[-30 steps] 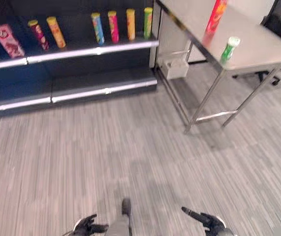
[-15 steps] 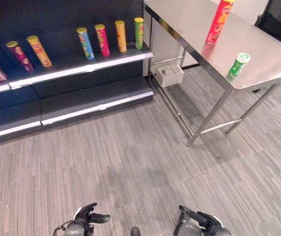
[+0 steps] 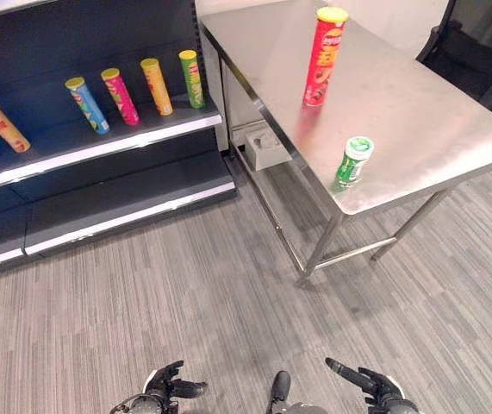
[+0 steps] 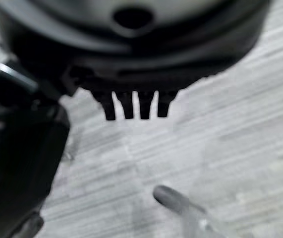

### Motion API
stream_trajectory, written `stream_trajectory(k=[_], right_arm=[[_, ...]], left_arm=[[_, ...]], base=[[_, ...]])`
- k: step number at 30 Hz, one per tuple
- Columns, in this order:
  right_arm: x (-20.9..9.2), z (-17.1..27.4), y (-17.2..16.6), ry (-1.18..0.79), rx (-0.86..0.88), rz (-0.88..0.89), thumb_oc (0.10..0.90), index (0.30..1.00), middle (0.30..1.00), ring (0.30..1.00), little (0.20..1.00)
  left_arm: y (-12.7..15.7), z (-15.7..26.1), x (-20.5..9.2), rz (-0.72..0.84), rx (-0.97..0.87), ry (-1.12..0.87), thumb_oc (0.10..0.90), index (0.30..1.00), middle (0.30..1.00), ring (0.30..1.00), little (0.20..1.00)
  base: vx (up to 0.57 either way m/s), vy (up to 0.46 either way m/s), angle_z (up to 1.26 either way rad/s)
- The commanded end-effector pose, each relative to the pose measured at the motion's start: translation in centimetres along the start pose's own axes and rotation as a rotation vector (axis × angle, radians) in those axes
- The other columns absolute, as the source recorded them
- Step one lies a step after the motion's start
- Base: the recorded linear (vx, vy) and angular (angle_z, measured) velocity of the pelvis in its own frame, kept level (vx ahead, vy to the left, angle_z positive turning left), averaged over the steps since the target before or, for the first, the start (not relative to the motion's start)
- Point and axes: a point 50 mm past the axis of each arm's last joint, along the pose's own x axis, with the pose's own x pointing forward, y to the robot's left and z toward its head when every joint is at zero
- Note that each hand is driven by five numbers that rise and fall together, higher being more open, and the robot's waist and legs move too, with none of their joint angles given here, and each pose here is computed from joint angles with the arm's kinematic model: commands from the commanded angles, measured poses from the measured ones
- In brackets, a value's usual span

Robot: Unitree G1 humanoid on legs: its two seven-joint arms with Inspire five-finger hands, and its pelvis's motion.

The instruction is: Put the goods on the table back onto the shelves and tidy them up.

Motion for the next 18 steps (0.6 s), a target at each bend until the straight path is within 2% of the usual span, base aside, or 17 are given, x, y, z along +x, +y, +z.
stream_trajectory(k=[1,5,10,14,17,18], right_arm=[[0.0,0.4,-1.1,-0.02,0.012,-0.04,0.8,0.9,0.9,0.9,0.9],[0.1,-0.1,-1.2,0.002,-0.025,-0.053,0.8,0.9,0.9,0.9,0.9],[-0.1,-1.7,-0.7,0.057,0.018,-0.058,0.8,0.9,0.9,0.9,0.9],[-0.5,-3.5,-0.3,0.13,0.054,-0.071,0.8,0.9,0.9,0.9,0.9],[-0.6,-4.0,-1.4,0.146,0.115,-0.126,0.8,0.9,0.9,0.9,0.9],[-0.9,-4.2,-3.4,0.144,0.166,-0.2,0.8,0.9,0.9,0.9,0.9]], left_arm=[[1.6,2.3,0.3,0.03,0.038,-0.084,0.8,0.9,0.9,0.9,0.9],[1.4,1.0,0.3,0.029,0.066,-0.026,0.8,0.9,0.9,0.9,0.9],[2.0,-0.7,0.2,0.053,0.093,0.048,0.8,0.9,0.9,0.9,0.9],[3.7,-2.0,-0.2,0.11,0.086,0.102,0.8,0.9,0.9,0.9,0.9],[4.4,-2.4,-0.4,0.133,0.074,0.115,0.8,0.9,0.9,0.9,0.9],[4.9,-2.6,-0.6,0.146,0.079,0.12,0.8,0.9,0.9,0.9,0.9]], base=[[0.27,-0.068,0.2],[0.29,0.161,-0.69],[0.14,0.129,-0.88],[0.11,0.164,-0.07],[0.05,0.094,0.08],[0.04,0.084,-0.3]])
